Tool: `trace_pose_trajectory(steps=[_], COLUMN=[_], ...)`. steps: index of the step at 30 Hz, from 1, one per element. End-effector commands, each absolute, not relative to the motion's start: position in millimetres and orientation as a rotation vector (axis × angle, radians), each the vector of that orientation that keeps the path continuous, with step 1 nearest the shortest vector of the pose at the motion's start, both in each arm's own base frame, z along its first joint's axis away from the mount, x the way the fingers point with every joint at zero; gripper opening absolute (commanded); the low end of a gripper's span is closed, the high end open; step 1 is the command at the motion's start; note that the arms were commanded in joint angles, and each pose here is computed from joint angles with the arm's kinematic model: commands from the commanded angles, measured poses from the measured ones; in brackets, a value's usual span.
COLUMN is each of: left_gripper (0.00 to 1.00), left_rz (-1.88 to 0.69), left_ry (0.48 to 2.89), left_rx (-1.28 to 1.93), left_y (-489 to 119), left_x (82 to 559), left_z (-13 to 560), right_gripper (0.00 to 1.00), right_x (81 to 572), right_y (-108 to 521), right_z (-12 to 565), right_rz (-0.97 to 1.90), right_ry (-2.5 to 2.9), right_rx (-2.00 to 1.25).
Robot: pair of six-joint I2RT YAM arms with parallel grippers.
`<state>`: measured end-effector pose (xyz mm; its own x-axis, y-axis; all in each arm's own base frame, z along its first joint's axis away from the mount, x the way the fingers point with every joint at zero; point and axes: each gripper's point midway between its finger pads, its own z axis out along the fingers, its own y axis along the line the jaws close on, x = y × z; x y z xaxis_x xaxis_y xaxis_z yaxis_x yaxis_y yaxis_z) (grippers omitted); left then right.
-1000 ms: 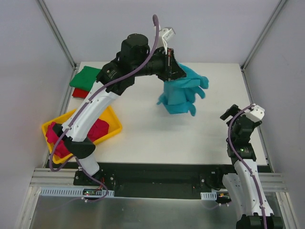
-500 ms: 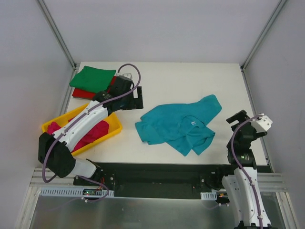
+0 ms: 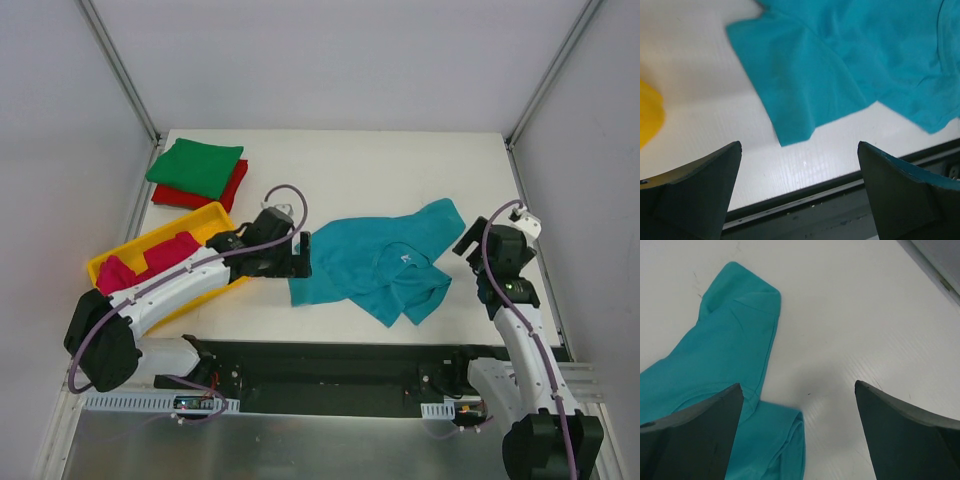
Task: Fold and stack the t-shirts
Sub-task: Flatten out the tshirt
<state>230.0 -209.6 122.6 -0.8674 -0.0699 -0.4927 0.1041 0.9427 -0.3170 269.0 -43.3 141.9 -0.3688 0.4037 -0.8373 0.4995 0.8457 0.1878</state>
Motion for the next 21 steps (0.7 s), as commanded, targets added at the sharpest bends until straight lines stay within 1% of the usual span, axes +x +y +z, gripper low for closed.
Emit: trace_pose_trajectory(steps=[1, 5, 8, 10, 16, 19, 21], left_gripper=[0.99, 0.95, 0.90, 0.84, 0.72, 0.59, 0.53], left_rz=[-0.528, -0.521, -0.542, -0.579, -0.483, -0.407, -0.386], left_ry=[2.669, 2.718, 2.737, 2.762, 2.816, 2.839, 2.858], left_rx=[0.025, -0.003, -0.026, -0.054, -0.064, -0.029, -0.029], left_y=[-228.7, -230.9, -239.1, -248.3, -253.0, -250.5, -250.9], left_x=[194.9, 180.4, 179.5, 178.2, 185.9, 190.4, 190.5], left_z=[99.9, 78.0, 65.1, 57.8, 33.9, 19.5, 13.1], right_gripper=[0.96, 0.96, 0.96, 0.96, 0.96, 0.96, 0.96], right_x=[273.1, 278.9, 282.1, 282.5, 281.4, 281.6, 282.6], right_y=[-27.5, -16.7, -9.9, -8.9, -13.0, -13.5, -10.5], right_z=[142.2, 138.4, 138.2, 139.1, 140.6, 138.8, 139.5], right_rz=[-0.025, 0.043, 0.085, 0.093, 0.073, 0.066, 0.082], right_ry=[2.056, 2.060, 2.054, 2.050, 2.021, 2.024, 2.030], right_rx=[0.612, 0.572, 0.544, 0.534, 0.534, 0.528, 0.513])
